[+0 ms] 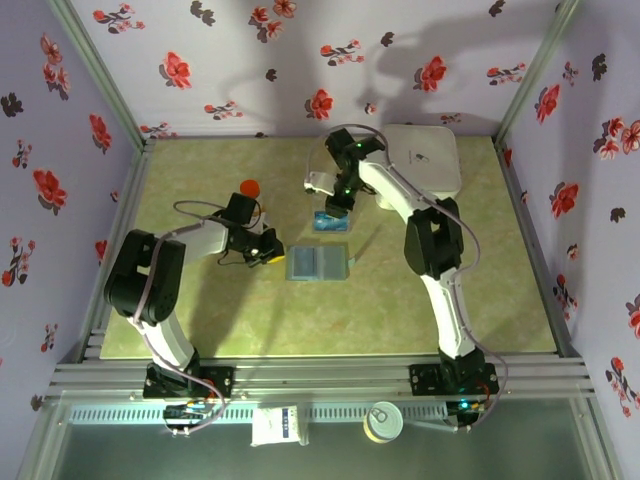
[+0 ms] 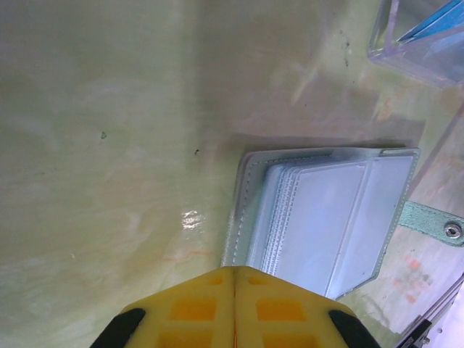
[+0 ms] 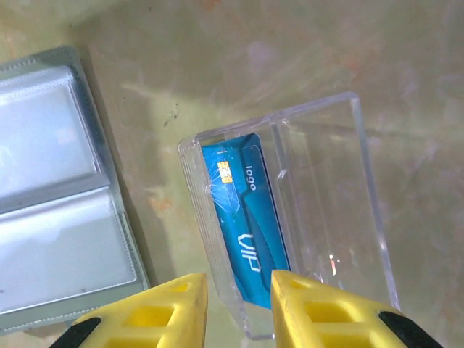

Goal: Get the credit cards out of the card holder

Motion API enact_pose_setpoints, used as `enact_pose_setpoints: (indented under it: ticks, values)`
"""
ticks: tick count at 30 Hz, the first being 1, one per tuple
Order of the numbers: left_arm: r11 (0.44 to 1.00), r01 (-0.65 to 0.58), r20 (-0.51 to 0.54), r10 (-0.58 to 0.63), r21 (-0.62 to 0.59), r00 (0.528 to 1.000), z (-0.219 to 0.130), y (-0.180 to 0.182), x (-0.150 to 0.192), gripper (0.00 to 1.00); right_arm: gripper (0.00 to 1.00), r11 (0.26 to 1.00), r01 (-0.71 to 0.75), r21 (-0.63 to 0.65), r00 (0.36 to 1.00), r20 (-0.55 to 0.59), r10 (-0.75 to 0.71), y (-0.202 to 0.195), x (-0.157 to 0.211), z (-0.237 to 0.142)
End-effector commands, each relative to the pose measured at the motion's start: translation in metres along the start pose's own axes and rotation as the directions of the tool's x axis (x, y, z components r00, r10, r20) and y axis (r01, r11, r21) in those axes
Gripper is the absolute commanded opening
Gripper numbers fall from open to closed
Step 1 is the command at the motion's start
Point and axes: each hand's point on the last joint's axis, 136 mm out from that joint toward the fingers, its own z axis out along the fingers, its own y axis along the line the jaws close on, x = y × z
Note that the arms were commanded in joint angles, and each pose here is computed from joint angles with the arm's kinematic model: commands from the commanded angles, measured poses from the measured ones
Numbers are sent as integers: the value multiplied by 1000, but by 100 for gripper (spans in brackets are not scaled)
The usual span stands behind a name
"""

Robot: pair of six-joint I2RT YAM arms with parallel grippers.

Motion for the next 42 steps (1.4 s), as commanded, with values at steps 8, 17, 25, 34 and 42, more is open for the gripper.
enact_pose_setpoints:
  ticks: [8,17,25,34,42]
  values:
    - [1000,1,-33,0,31,999,11,-3,1,6,22,847,-531,-6,797,337,502,-4,-40,-32]
    - [1000,12,-48,-11,26,999,15,-1,11,6,16,641,-749,-170,541,402,739,24,-39,-21]
    - [1000,10,-44,-9,23,999,14,-4,14,6,13,547,-803,-236,439,387,811,52,-39,-12]
    - [1000,-1,10,1,-10,1000,-1,-7,9,6,12,473,-831,-291,391,298,871,95,-47,17]
    - [1000,-18,-21,18,14,1000,2,-20,20,6,12,344,-876,-339,298,182,937,117,-37,39]
